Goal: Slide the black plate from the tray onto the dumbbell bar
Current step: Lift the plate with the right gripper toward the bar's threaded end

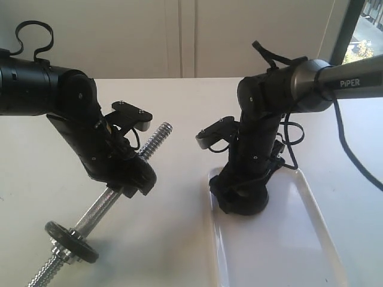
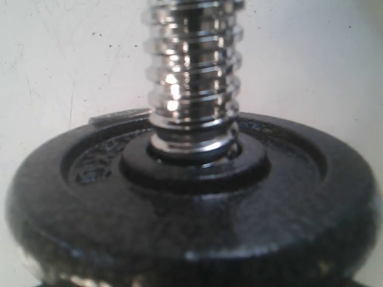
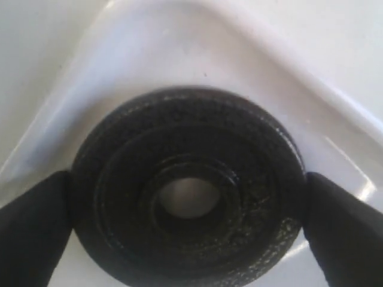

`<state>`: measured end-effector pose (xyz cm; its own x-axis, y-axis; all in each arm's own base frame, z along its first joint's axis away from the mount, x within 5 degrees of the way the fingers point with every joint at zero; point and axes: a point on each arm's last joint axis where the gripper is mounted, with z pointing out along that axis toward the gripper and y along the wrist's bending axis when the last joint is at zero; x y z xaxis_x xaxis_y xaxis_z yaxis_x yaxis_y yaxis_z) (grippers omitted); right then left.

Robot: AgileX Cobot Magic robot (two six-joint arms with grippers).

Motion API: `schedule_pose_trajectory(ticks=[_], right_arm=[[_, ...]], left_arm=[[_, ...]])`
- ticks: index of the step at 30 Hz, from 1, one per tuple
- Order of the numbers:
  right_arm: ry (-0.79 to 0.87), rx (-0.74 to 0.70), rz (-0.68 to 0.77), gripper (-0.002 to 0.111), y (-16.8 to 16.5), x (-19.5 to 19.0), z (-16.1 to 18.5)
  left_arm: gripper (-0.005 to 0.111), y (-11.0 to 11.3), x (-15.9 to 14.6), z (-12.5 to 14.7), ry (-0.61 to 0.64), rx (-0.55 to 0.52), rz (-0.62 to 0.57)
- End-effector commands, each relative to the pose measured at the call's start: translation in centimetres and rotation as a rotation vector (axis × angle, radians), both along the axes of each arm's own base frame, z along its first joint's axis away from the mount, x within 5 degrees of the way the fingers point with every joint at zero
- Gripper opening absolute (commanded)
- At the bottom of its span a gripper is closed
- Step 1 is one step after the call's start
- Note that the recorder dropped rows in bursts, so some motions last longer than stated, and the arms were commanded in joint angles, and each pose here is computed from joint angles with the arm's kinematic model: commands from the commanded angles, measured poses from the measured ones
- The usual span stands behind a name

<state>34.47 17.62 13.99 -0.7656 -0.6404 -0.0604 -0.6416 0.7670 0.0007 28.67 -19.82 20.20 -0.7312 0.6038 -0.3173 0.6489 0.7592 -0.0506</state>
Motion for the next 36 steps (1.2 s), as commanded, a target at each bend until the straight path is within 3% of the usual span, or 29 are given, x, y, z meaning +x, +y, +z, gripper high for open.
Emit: schedule_pose_trajectory(ticks=[1, 9, 16, 26, 36], right_arm=[[0.005, -0.024, -0.023, 0.000, -0.5, -0.6, 2.7], [-0.122, 0.084, -0.083, 0.000, -2.8, -0.4, 8.1], [-0.056, 0.513, -0.103, 0.000, -4.8, 0.6, 10.0], [0.059, 1.041, -0.203, 0.000, -8.4, 3.6, 8.6], [0.128, 1.135, -0.311, 0.000, -8.2, 5.1, 5.2]], left_arm=[[0.000, -0.1, 0.1, 1.8, -0.086, -0.028, -0.053], [0.000, -0.4, -0.1, 1.8, -0.066, -0.060, -0.064], [0.000, -1.0, -0.4, 2.0, -0.048, -0.122, -0.131], [0.000, -1.9, -0.9, 2.3, -0.040, -0.205, -0.236], [0.000, -2.2, -1.1, 2.4, -0.044, -0.237, -0.288]])
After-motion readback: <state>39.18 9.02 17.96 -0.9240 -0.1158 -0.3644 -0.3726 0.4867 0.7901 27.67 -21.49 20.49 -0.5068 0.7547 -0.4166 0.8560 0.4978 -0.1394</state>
